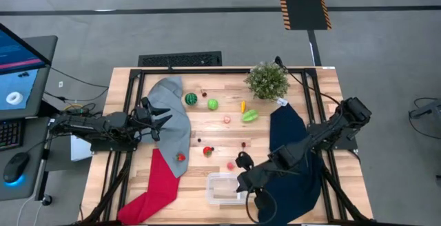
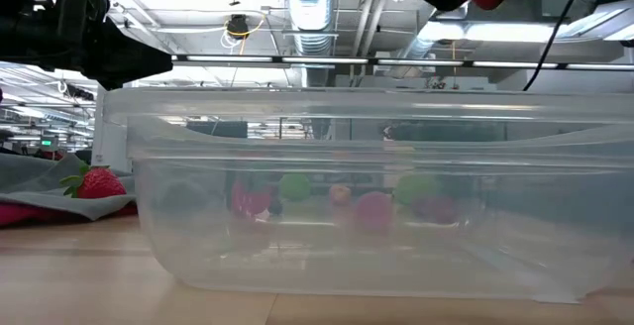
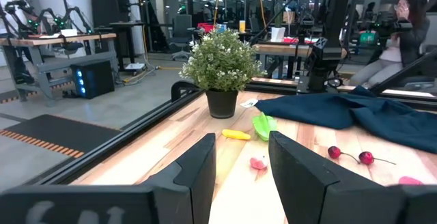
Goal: Pick and placing Produce into tupperware
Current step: Put the cherry into the transparent bin, then put the strawberry into the transparent bin
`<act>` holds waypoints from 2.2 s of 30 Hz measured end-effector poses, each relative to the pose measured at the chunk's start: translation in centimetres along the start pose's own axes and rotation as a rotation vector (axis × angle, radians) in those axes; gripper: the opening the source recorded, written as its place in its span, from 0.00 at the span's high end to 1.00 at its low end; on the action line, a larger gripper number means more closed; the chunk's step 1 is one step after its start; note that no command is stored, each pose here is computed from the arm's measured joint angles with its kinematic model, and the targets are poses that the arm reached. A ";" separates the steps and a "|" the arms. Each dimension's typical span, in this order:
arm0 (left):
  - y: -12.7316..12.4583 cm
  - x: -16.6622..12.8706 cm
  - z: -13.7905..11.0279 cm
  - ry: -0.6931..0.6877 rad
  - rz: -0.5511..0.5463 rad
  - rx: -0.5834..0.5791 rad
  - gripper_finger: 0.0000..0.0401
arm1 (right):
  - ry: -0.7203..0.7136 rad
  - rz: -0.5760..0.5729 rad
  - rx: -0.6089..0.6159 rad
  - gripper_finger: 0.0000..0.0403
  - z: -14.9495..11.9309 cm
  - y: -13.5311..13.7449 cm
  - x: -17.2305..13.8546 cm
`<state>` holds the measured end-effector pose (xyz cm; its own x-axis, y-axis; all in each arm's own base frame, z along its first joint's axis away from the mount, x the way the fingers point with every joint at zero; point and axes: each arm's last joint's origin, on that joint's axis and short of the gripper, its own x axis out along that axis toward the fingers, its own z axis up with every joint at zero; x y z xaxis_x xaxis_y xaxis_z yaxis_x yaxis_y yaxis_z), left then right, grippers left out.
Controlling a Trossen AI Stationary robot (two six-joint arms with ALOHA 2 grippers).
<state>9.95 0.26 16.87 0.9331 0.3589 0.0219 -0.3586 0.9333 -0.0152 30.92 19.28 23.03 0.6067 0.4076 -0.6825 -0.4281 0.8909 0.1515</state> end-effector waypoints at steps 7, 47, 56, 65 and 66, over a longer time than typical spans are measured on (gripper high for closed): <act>0.0 0.0 0.0 0.000 0.000 0.000 0.68 | 0.007 -0.033 0.069 0.97 -1.4 -1.5 0.7; -0.1 0.1 -0.2 0.017 -0.009 0.009 0.68 | 0.043 -0.300 -0.013 0.76 1.1 -6.4 -6.5; -0.1 0.1 -0.2 0.020 -0.018 0.010 0.68 | -0.080 -0.461 -0.001 0.77 2.1 -8.1 -11.6; -0.1 0.1 -0.2 0.020 -0.018 0.010 0.68 | -0.098 -0.542 0.033 0.77 1.9 -10.6 -14.5; -0.1 0.1 -0.2 0.020 -0.018 0.010 0.68 | -0.103 -0.549 0.047 0.77 1.8 -10.8 -14.9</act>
<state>10.11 0.19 16.69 0.9396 0.3424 0.0021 -0.3424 0.9396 -0.0046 27.73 3.97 32.85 0.7957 -0.1029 -0.5969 -0.0022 0.9850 -0.1727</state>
